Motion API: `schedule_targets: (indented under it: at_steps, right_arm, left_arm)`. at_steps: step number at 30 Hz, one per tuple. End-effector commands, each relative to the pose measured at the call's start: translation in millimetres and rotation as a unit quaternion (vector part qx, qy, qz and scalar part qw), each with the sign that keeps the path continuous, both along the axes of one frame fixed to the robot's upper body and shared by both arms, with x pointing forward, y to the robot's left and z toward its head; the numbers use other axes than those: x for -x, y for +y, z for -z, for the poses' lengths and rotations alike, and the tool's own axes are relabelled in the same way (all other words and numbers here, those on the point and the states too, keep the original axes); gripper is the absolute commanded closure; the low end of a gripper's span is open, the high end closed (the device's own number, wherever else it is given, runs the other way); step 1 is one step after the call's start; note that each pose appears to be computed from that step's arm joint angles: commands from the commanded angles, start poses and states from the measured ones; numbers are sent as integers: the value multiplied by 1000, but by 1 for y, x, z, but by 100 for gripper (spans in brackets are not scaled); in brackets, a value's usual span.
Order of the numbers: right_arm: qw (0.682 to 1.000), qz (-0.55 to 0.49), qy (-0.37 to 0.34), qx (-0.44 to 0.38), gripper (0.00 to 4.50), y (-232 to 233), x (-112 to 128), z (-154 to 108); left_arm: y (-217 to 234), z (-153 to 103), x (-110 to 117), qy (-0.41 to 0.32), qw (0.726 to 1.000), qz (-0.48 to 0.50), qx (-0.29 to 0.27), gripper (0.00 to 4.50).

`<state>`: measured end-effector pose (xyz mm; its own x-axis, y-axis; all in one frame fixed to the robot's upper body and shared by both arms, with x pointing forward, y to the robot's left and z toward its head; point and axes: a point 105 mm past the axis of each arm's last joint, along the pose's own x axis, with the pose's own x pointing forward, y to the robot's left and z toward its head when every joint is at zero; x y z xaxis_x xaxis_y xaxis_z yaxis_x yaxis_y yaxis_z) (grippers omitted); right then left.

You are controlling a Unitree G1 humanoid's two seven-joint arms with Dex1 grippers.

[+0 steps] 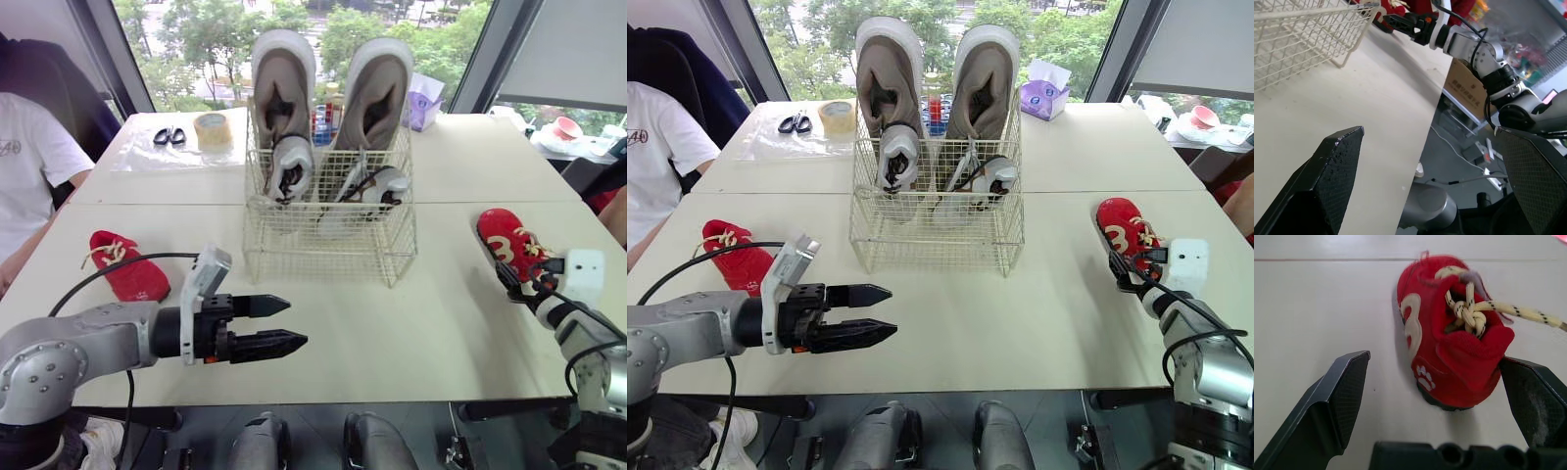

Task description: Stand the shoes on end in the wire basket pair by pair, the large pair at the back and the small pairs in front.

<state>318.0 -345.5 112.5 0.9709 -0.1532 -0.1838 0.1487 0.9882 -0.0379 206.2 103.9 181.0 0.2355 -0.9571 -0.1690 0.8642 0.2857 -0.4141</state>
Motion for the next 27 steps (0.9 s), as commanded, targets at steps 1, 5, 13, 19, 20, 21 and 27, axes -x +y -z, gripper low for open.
schedule_targets:
  at_steps: [1, 5, 13, 19, 20, 21, 27]
  right_arm:
    - [999, 21, 4, 38, 0, -16, -17, -2]
    - [999, 3, 23, 45, 0, -14, -34, 10]
    - [998, -14, 20, 52, 245, -11, -41, 15]
    - [982, 33, -168, 76, 245, -15, -42, -95]
    - [972, 36, -217, 83, 245, -12, -40, -125]
    - [958, 36, -267, 94, 245, -8, -35, -156]
    - [826, -155, -509, 186, 245, 97, 3, -316]
  left_arm:
    - [-6, -3, 8, -18, 1000, 10, 4, 9]
    - [-3, 1, 12, -17, 1000, 5, -1, 9]
    - [3, -9, 14, -25, 999, -10, 28, 0]
    - [41, -77, -14, -72, 984, -77, 143, 0]
    - [47, -92, -18, -75, 979, -83, 171, 0]
    - [54, -105, -24, -82, 973, -94, 196, 0]
    - [74, -175, -57, -145, 938, -131, 287, 0]
